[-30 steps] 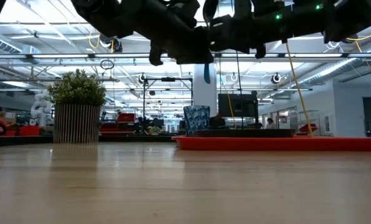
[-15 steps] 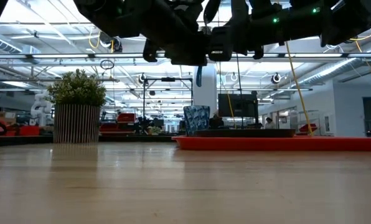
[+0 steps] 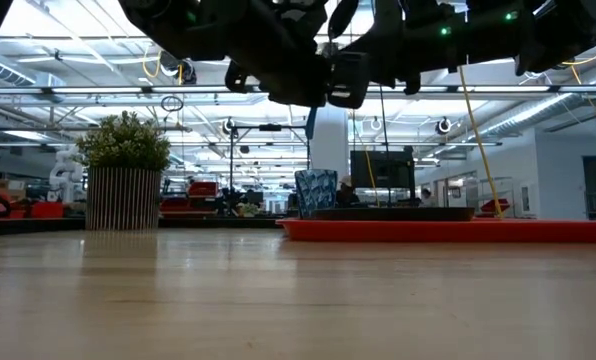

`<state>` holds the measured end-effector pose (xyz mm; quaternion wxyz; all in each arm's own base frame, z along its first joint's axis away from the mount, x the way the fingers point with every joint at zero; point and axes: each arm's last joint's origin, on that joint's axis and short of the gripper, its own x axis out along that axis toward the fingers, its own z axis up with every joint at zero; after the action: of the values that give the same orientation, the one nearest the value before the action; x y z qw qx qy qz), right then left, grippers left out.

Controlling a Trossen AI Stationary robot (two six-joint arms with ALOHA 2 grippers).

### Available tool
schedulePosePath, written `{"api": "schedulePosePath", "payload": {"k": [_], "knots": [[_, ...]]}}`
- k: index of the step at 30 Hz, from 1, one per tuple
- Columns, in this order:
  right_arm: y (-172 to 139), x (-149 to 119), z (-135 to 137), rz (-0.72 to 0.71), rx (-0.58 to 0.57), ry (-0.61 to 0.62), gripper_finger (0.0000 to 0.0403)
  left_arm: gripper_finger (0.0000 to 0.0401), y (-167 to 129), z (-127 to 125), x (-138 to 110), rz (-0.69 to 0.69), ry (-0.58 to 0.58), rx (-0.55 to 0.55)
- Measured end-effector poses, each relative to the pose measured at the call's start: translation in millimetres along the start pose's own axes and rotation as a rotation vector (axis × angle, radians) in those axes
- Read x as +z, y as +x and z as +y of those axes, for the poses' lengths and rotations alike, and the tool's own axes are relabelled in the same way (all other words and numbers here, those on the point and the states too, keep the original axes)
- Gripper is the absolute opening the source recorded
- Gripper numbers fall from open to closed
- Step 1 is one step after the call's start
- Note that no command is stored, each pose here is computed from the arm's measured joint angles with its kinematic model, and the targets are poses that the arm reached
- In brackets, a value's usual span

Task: Pick and place plate/cup/fork/spoon on tray
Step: Put the blue spoon on the serving tray to the right of the yellow fork

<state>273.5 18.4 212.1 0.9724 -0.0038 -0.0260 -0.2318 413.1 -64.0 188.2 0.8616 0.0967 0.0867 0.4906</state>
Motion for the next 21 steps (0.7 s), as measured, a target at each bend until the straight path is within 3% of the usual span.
{"api": "schedulePosePath", "payload": {"k": [6, 21], "knots": [[-0.2, 1.8, 2.8, -0.019, 0.098, 0.005, 0.0141, 0.0006, 0.8, -0.2, -4.9, 0.019, 0.094, -0.015], [2.2, 2.1, -1.4, -0.021, 0.079, 0.063, 0.0128, 0.0006, -4.2, -2.6, -1.1, 0.007, 0.104, -0.026]]}}
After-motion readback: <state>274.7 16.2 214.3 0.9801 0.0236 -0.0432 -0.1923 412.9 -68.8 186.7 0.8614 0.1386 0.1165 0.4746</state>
